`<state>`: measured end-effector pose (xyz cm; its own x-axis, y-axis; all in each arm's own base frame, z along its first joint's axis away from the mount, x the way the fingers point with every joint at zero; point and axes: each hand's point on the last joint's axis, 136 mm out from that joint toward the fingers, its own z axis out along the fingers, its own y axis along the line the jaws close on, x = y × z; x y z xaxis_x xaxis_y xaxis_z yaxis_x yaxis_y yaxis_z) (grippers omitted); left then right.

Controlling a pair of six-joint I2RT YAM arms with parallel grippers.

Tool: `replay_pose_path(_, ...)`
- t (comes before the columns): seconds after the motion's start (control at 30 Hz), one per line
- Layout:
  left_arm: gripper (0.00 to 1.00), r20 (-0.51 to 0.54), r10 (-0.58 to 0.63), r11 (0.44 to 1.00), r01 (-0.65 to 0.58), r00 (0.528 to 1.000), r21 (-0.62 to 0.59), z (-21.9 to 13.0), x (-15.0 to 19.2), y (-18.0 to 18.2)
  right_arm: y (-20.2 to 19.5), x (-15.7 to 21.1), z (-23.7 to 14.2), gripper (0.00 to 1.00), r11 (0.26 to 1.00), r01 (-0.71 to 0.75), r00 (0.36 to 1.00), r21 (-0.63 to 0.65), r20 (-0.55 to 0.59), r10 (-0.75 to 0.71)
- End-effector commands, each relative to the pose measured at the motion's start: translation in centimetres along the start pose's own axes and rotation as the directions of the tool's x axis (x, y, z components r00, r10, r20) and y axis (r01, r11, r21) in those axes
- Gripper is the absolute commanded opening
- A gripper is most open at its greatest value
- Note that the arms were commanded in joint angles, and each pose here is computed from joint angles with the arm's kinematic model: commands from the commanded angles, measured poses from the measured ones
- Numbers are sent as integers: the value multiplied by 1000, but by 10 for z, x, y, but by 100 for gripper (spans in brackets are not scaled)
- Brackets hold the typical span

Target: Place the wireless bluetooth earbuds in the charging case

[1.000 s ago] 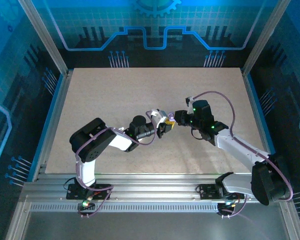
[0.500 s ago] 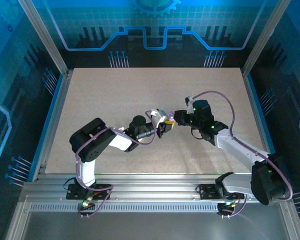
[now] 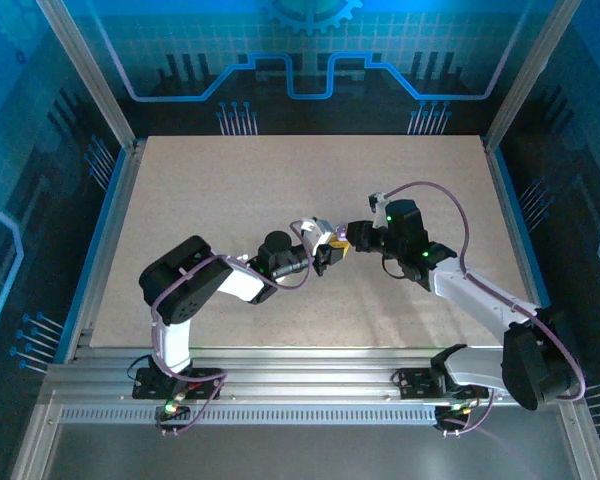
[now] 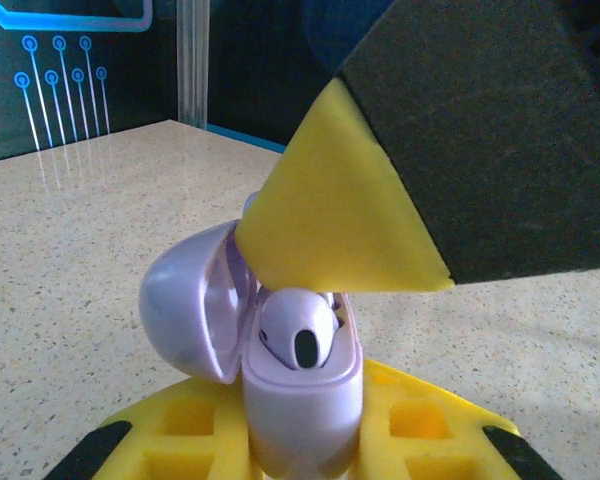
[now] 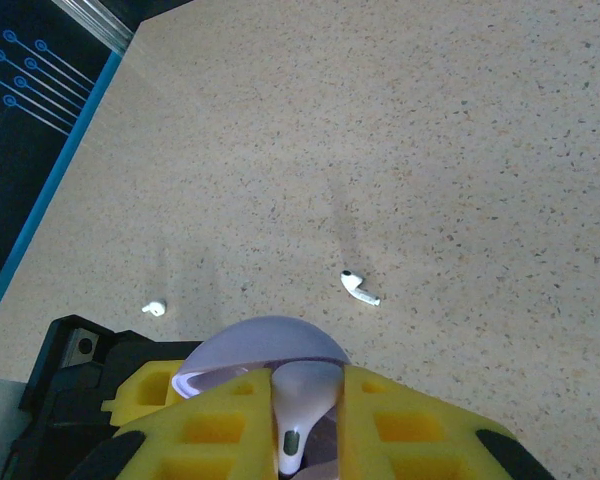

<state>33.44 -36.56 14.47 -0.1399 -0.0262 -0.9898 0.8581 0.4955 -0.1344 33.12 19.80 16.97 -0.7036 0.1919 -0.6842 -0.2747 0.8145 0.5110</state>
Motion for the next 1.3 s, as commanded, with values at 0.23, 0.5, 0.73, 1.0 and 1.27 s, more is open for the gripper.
replay_pose_path(0.23,10,120,31,999,-36,992,39,-4,-34,-12,18,5,-2,26,996,-6,1000,-86,-26,4)
replay_pose_path(0.5,10,121,31,998,-37,992,42,-7,-34,-14,19,-1,-9,34,997,0,1000,-74,-7,-1)
replay_pose_path(0.73,10,124,34,998,-39,992,43,-8,-37,-15,19,-6,-17,42,998,2,1000,-61,11,-2)
replay_pose_path(1.0,10,127,35,998,-42,991,49,-9,-39,-16,22,-16,-28,51,998,4,999,-60,44,-1)
replay_pose_path(1.27,10,123,41,998,-48,992,51,-10,-41,-18,33,-28,-43,56,995,22,995,-98,96,-13)
